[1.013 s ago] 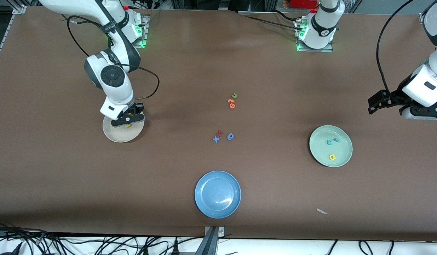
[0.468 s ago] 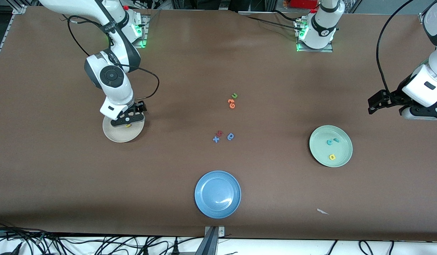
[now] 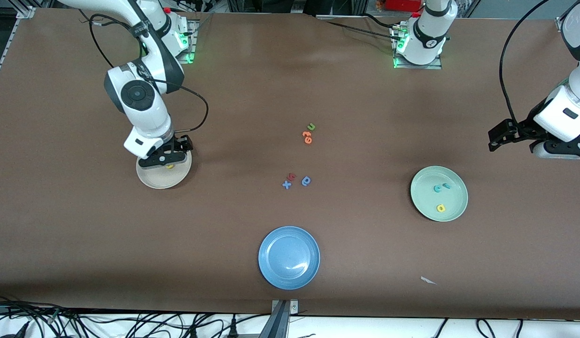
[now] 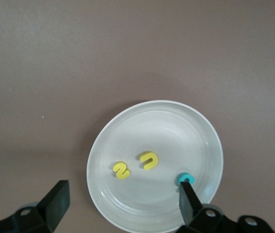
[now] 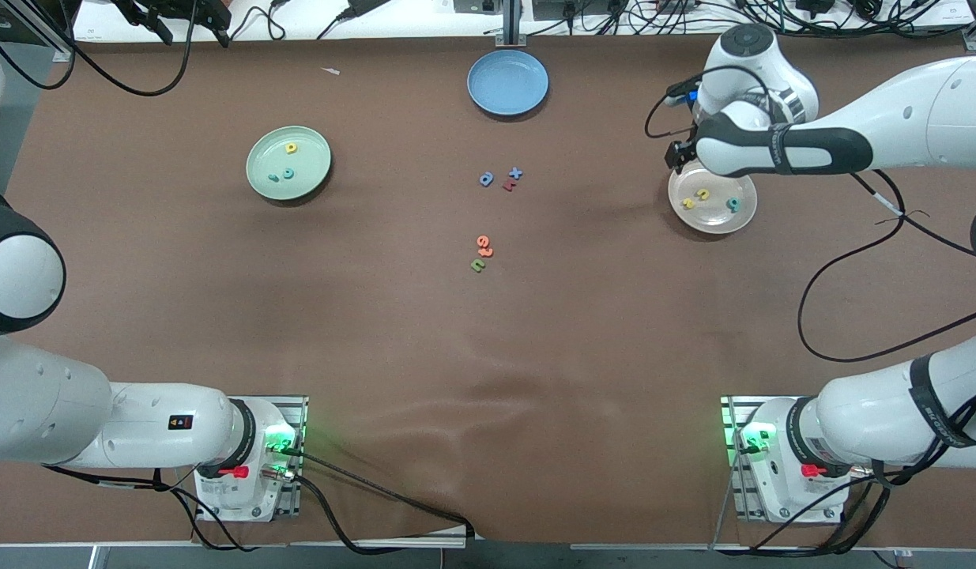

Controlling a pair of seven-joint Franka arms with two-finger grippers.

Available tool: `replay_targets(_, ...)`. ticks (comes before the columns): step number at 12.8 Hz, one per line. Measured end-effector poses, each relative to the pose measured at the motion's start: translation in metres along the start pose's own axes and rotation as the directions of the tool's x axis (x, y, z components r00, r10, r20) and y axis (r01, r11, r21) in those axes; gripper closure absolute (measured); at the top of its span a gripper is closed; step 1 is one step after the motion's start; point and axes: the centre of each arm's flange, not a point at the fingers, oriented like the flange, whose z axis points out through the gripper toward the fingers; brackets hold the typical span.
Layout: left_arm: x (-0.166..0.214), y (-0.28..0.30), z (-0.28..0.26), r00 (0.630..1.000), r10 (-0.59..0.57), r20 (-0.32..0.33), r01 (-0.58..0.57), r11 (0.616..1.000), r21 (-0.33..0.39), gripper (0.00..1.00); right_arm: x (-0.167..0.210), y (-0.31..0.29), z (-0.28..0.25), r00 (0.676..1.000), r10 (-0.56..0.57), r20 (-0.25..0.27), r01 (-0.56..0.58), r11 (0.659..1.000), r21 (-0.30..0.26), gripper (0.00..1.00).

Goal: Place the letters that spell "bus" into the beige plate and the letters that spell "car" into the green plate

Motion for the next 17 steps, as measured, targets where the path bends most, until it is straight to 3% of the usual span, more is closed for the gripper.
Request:
replay_targets(2,0.0,0.0,0.0,1.0,0.0,0.0,0.0,1.0,0.0,0.0,0.009,0.008,-0.029,1.0,0.02,0.013,-0.02,1.0,-0.001,0.0)
replay_targets(8,0.0,0.001,0.0,1.0,0.001,0.0,-0.001,1.0,0.0,0.0,0.038,0.072,-0.135,0.997,0.016,0.071,-0.024,0.993,0.118,0.0)
replay_targets(13,0.0,0.001,0.0,1.0,0.001,0.001,-0.001,1.0,0.0,0.0,0.036,0.168,-0.18,0.994,0.013,0.109,-0.035,0.979,0.199,0.0)
replay_targets(17,0.0,0.001,0.0,1.0,0.001,0.001,-0.001,1.0,0.0,0.0,0.027,0.211,-0.198,0.994,-0.006,0.111,-0.019,0.976,0.216,0.0)
